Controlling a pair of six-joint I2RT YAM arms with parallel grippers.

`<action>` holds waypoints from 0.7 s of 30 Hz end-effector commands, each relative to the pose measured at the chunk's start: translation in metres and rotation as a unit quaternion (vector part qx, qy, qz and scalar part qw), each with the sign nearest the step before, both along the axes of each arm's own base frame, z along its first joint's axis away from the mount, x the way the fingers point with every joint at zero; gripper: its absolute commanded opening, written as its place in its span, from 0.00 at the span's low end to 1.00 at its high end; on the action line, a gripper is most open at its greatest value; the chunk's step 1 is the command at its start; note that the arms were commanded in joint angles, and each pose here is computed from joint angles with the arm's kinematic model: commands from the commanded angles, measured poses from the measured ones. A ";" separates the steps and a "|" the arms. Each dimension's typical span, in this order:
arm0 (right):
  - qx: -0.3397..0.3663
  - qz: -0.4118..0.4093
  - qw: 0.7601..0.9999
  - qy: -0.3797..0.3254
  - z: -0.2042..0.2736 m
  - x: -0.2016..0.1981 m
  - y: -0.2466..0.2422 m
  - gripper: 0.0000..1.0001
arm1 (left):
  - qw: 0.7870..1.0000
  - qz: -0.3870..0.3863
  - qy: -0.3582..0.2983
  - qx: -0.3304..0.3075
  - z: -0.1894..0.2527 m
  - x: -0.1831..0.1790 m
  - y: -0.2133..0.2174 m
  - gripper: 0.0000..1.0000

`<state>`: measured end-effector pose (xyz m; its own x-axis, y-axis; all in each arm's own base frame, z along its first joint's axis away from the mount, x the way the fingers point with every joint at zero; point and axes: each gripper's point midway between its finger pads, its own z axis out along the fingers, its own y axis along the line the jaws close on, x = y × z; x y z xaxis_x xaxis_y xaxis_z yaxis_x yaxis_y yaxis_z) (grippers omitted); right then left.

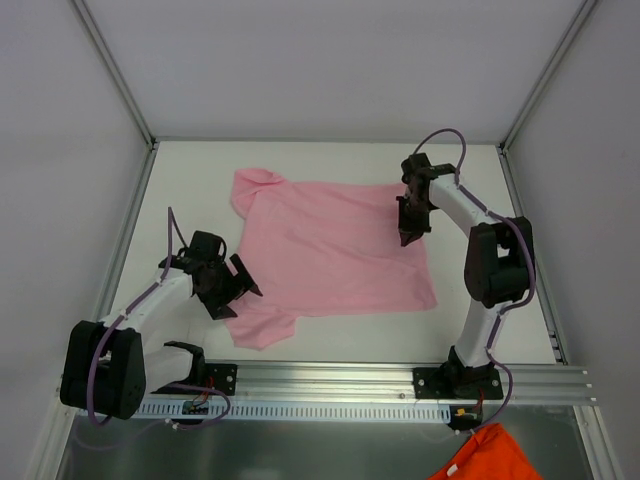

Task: Fold and stack the t-shirts
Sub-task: Flatten out the tshirt

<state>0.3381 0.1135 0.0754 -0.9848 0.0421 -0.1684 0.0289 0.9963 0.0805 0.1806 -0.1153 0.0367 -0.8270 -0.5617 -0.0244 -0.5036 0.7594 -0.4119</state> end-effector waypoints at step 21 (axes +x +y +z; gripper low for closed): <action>0.010 -0.009 1.000 0.015 0.005 0.009 -0.012 0.09 | 0.994 0.048 0.042 0.094 0.002 0.000 0.029 0.86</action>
<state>0.3460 0.1020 0.0686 -0.9883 0.0679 -0.1367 0.0564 0.9946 0.0867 0.1775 -0.0817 0.0371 -0.7678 -0.6358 -0.0795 -0.6100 0.7633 -0.2127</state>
